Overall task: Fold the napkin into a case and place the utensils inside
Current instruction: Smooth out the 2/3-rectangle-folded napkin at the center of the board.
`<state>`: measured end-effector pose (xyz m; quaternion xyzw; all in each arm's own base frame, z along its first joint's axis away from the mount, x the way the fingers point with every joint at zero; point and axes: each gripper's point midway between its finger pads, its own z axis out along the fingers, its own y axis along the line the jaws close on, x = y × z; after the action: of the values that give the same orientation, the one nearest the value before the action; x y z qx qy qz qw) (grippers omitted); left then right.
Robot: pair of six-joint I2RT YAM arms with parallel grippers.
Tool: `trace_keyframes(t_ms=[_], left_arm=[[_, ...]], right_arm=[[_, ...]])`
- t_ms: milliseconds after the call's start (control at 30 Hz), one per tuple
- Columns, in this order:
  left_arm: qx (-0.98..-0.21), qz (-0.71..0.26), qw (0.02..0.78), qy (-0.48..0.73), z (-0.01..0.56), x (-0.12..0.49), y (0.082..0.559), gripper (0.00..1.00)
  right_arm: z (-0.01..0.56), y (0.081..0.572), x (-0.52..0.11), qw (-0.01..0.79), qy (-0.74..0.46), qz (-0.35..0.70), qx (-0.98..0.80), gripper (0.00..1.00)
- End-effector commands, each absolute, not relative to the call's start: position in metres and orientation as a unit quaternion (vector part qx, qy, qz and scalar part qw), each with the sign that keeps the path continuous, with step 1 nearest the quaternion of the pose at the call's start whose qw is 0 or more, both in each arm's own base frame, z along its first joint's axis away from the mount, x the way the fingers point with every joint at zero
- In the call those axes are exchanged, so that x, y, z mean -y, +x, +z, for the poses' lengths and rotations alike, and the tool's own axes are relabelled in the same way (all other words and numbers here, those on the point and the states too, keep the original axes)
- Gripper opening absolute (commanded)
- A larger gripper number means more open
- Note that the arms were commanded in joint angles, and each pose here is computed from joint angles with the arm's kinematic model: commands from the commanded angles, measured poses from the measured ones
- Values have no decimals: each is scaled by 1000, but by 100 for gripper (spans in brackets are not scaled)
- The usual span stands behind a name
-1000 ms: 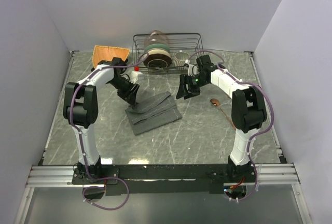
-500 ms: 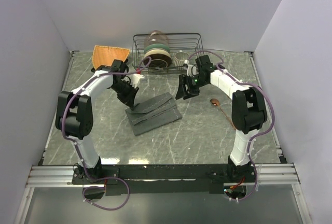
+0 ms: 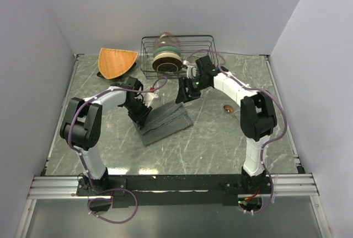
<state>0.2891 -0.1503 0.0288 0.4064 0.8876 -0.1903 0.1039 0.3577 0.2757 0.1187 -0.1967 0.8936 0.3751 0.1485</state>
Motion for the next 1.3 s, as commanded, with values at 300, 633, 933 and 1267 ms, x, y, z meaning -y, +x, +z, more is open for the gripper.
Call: trace_keyframes(t_ms=[300,633,933,1267], left_arm=[[-873,-183,133,433,23,151,293,47],[-839,-188,203,469,64,163,305,50],[-830,-207,155,494,45,175,279,52],[-830,-154,150,515,23,167,268,51]], right_arm=[[78,370,-332,161,-222,372,-887,59],[34,355,-318,120,-213,332,-911,52],[47,353,-319,127,-216,337,-908,51],[61,351,-321,127,-221,344,-904,52]])
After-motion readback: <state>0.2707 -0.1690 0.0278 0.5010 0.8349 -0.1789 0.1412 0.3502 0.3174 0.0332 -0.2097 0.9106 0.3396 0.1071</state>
